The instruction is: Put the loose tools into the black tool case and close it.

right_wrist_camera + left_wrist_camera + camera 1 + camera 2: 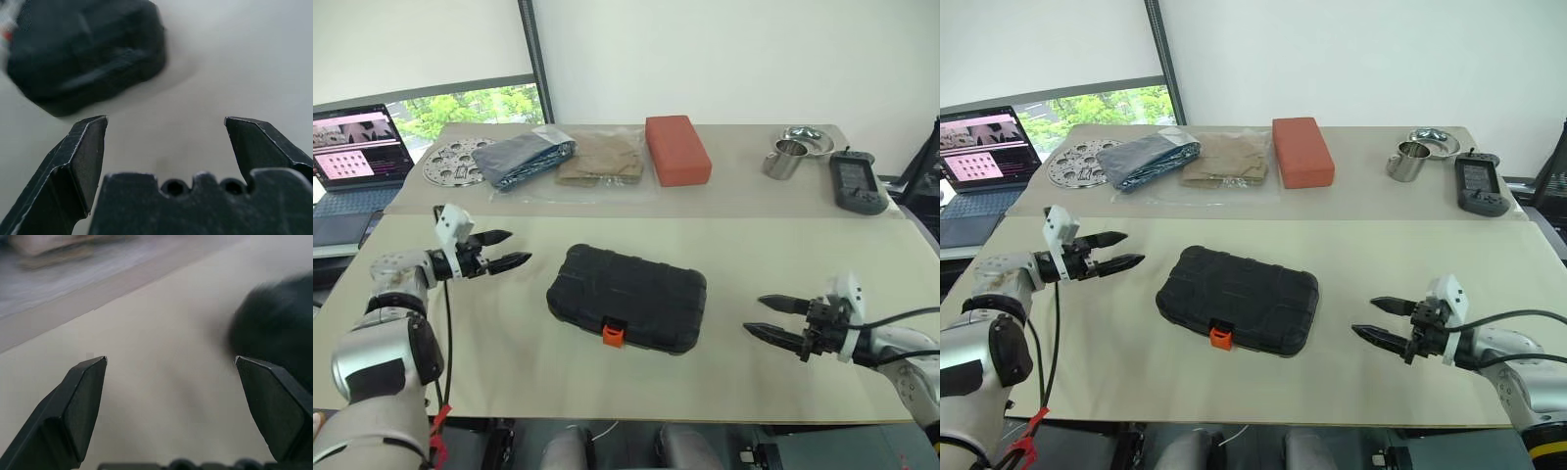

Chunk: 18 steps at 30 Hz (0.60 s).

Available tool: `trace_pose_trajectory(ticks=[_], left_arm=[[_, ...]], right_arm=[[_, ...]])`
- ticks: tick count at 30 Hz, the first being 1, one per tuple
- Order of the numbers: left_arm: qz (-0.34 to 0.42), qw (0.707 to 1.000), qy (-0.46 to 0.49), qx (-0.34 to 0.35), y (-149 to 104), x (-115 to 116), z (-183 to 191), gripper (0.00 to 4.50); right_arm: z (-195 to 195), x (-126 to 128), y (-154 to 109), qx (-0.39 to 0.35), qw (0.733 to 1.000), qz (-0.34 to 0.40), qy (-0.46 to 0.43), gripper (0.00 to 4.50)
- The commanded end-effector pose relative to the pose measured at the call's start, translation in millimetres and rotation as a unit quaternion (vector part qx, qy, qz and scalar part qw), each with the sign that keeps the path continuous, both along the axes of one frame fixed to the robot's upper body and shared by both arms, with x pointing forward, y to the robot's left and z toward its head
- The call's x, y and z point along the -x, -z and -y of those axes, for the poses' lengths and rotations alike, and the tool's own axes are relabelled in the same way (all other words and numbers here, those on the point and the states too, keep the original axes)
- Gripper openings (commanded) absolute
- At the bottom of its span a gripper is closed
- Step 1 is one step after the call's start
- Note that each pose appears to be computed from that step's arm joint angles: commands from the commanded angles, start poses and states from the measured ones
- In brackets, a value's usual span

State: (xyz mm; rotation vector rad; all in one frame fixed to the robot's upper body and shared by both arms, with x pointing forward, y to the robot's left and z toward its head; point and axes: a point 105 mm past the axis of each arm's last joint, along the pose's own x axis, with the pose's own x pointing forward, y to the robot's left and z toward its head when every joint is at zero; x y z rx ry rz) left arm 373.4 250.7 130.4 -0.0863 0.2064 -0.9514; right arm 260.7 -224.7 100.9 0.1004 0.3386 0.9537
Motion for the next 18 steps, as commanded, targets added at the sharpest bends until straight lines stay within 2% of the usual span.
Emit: trace_pose_trajectory(ticks=[1,2,4,7,8,9,10,12,15,18], left_arm=[[-0.076,0.993,0.051,0.074,-9,9,10,4.5],[-0.095,0.991,0.058,0.073,-6,11,13,4.5],[-0.11,0.991,0.077,0.025,8,16,18,4.5],[-0.143,0.985,0.092,-0.014,24,20,26,3.83],[-0.156,0.983,0.096,-0.018,28,21,28,3.53],[-0.164,0.982,0.098,-0.019,30,22,29,3.07],[-0.17,0.98,0.104,-0.03,34,24,30,2.8],[-0.18,0.975,0.122,-0.05,44,29,35,2.0],[-0.178,0.973,0.143,-0.044,47,30,46,1.0],[-0.157,0.974,0.165,-0.012,38,30,60,0.02]], right_arm=[[-15,0,-18,-0.025,0.999,-0.021,-0.007,3.75],[-18,-1,-16,-0.023,0.999,-0.026,-0.008,3.41],[-24,-4,-11,-0.005,1.0,-0.027,-0.005,2.69],[-34,-9,-5,0.011,1.0,-0.026,-0.009,1.68],[-37,-9,-4,0.015,0.999,-0.026,-0.014,1.44],[-38,-9,-3,0.018,0.999,-0.027,-0.017,0.96],[-40,-9,-2,0.019,0.999,-0.026,-0.018,0.68],[-44,-12,1,0.024,0.999,-0.024,-0.017,0.01],[-49,-15,4,0.025,0.999,-0.018,-0.015,0.0],[-50,-20,1,0.023,1.0,-0.01,-0.006,0.0]])
